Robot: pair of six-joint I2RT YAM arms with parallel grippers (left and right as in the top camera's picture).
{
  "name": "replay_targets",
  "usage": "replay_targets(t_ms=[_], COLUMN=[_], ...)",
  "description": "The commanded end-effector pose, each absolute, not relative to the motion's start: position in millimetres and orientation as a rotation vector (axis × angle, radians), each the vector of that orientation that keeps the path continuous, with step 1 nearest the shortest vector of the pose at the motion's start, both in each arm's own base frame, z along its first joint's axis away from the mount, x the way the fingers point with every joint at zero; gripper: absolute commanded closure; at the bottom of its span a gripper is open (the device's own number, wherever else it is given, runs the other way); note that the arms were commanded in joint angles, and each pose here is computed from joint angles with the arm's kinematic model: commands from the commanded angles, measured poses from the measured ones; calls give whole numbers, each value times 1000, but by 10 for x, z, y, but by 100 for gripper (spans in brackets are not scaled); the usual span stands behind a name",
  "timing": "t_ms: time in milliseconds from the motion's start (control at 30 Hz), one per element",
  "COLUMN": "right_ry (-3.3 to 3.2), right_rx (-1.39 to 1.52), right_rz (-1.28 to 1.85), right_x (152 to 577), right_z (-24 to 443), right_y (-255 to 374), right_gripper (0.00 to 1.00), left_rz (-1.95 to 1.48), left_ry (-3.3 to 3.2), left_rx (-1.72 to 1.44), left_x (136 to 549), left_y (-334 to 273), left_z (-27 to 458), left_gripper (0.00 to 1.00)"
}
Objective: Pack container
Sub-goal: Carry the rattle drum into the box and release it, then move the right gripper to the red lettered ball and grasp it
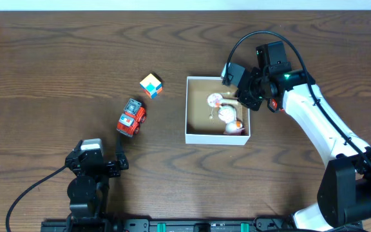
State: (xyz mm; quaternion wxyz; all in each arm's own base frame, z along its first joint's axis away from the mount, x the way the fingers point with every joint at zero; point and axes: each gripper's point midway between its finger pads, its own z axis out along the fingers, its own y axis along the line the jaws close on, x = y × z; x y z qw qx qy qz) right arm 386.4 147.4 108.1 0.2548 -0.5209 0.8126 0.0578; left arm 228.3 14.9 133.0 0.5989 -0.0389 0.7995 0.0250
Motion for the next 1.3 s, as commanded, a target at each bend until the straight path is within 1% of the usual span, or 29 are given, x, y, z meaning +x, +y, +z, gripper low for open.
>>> replay_targets(t_ms=[0,133,233,267,400,467,533,600,767,867,1000,1167,1267], right_ry=[2181,2174,2208,2231,2303,2302,2318,2358,2495,2541,2594,2693,2755], right_rx=[-1423,-1325,-1117,-1029,-573,-451,-426,-382,-115,-68,-26,-48,-15], right_rz=[118,115,29,-31,-367,-463,-482,-488,-427,-363,-375,-323,-222], right_x=[3920,4036,4245,4316,4497,4475,4433,4383,4260,4262,4271,4246,4203], right_z=[1133,1250,1479,1560,1947,2080,2100,2051,1770,1614,1406,1053,853], right_y=[1515,1543,1433,1335,672,419,302,172,-217,-337,-507,-443,-302], right_gripper=[60,60,59,57,44,36,36,36,33,33,35,35,30], left_rz=[68,68,68,68,68,68,68,68,68,68,68,68,68], left_ry=[1888,1888,1888,1888,1888,1888,1888,1888,1888,1888,1888,1888,1888], left_rx=[-78,-78,-78,-78,-78,-78,-78,-78,-78,-78,-78,-78,-78], left_x=[2269,2269,2269,2269,2269,2269,2269,2269,2269,2269,2269,2269,2269], left_y=[152,152,152,152,151,152,151,152,151,152,152,152,152], left_z=[1208,1208,1208,1208,1208,1208,1208,1208,1208,1208,1208,1208,1208], left_gripper=[2,2,2,2,2,2,2,2,2,2,2,2,2])
